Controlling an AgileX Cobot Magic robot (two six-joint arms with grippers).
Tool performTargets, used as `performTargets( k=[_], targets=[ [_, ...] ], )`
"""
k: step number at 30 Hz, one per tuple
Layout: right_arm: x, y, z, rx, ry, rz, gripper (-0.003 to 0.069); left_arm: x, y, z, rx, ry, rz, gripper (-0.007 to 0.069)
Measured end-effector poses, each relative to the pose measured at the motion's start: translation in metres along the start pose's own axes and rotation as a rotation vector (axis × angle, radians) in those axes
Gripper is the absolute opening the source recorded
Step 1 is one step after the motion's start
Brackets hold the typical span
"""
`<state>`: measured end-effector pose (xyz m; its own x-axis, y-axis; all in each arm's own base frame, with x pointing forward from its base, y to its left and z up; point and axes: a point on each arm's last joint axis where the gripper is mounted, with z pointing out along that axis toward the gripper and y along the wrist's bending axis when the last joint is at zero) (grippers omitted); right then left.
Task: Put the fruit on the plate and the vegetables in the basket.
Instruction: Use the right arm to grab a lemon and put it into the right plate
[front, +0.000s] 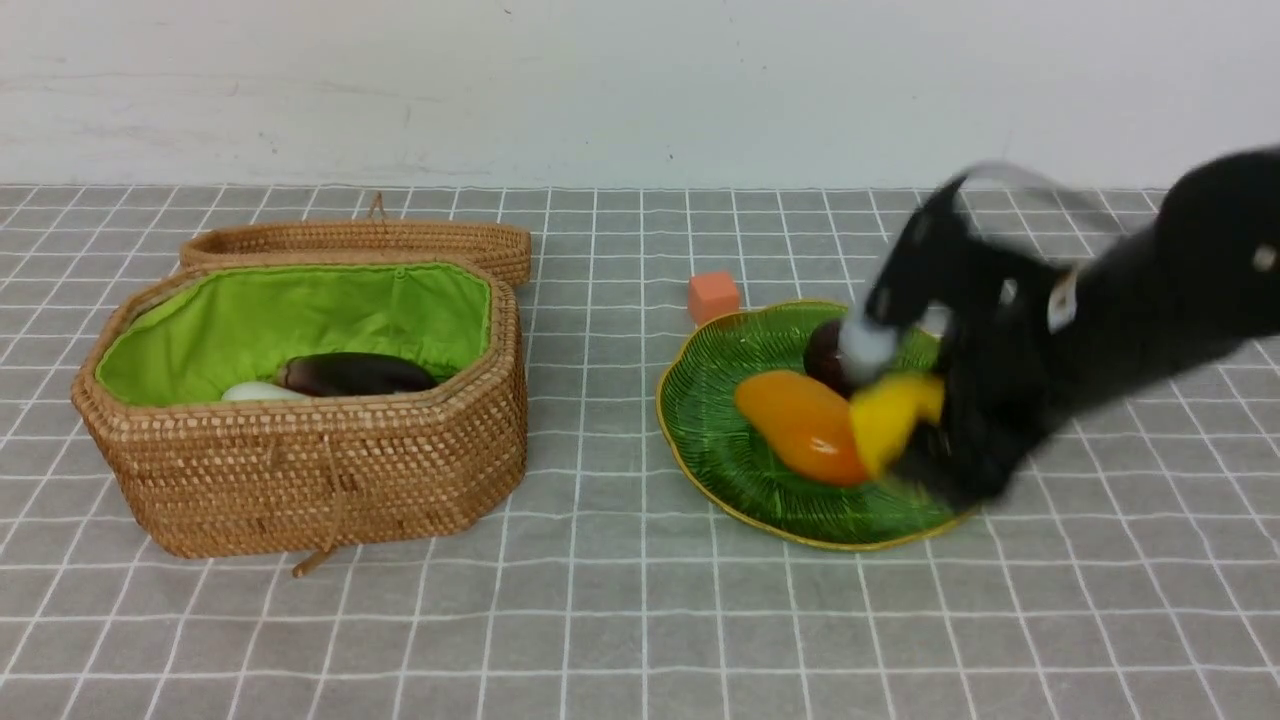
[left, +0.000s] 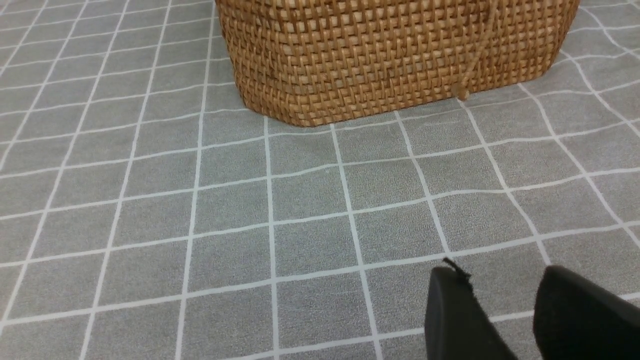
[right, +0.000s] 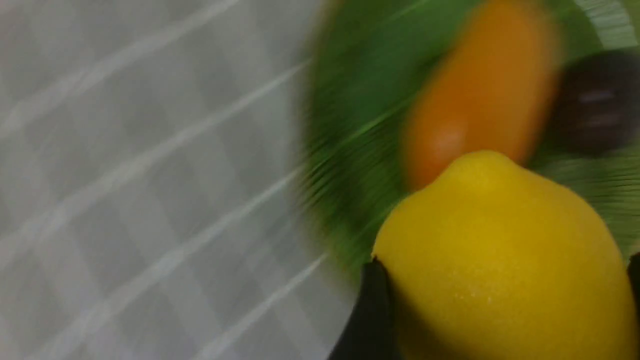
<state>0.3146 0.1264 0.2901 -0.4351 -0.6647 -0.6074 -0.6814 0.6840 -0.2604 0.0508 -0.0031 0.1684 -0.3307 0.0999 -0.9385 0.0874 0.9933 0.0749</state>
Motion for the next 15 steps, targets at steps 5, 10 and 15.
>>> performTargets(
  k=[5, 10, 15],
  targets=[
    [0.004, -0.029, 0.028, 0.111, -0.108, 0.324, 0.0575, 0.000, 0.000, 0.000, 0.000, 0.000, 0.000, 0.0237],
    [0.025, -0.036, 0.073, 0.114, -0.037, 0.528, 0.0575, 0.000, 0.000, 0.000, 0.000, 0.000, 0.000, 0.0237],
    [0.037, -0.034, 0.095, 0.104, 0.022, 0.610, 0.0575, 0.000, 0.000, 0.000, 0.000, 0.000, 0.000, 0.0237]
  ],
)
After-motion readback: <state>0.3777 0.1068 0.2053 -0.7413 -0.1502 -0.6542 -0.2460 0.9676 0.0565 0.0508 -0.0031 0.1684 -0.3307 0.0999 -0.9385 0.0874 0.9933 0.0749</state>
